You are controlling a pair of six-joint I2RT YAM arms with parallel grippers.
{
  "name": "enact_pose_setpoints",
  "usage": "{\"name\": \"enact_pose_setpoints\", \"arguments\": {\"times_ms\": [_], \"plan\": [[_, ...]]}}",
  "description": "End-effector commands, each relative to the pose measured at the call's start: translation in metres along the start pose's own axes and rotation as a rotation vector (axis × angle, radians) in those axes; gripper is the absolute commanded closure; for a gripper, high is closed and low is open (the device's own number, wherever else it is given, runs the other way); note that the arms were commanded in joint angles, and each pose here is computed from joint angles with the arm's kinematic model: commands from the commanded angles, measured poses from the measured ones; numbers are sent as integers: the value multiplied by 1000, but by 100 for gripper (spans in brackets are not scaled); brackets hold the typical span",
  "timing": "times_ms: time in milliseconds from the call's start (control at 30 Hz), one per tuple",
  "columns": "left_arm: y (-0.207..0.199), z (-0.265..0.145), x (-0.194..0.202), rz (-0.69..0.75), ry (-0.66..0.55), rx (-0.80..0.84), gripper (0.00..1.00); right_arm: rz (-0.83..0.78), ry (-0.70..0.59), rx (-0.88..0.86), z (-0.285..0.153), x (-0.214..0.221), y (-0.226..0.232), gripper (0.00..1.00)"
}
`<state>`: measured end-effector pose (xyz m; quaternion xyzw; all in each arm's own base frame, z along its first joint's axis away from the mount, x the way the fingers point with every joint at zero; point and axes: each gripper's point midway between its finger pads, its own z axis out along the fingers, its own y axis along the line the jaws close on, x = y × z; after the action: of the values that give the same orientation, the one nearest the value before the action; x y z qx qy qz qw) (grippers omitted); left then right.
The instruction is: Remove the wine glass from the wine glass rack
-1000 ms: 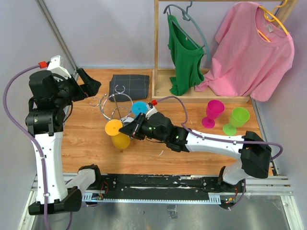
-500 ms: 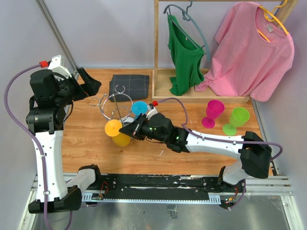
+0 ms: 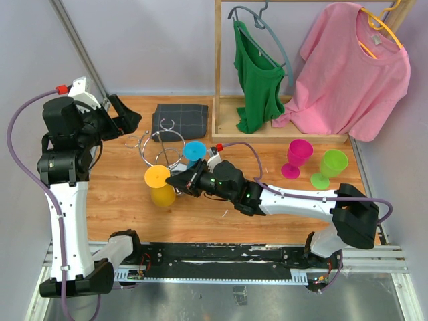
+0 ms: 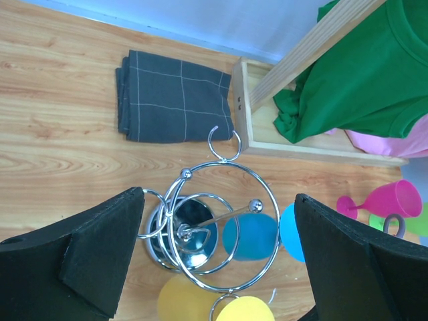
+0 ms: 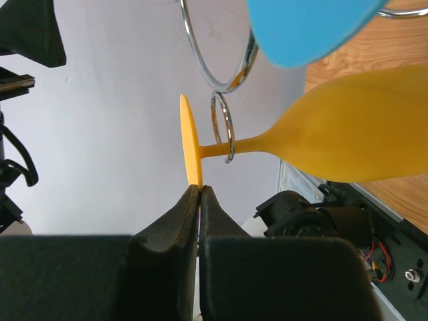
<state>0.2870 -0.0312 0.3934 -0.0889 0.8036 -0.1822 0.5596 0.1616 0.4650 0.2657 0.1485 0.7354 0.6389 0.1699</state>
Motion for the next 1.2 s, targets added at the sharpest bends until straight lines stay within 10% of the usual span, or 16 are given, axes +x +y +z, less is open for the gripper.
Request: {"name": "enact_pose_setpoints", "arguments": {"times_ms": [0, 1167], "plan": [[-1, 0, -5, 21, -22, 15, 1, 25, -19, -78, -1, -3, 23, 99], [-7, 18, -38, 29, -81, 38, 1, 6, 103, -109, -52, 55, 74, 99]]}}
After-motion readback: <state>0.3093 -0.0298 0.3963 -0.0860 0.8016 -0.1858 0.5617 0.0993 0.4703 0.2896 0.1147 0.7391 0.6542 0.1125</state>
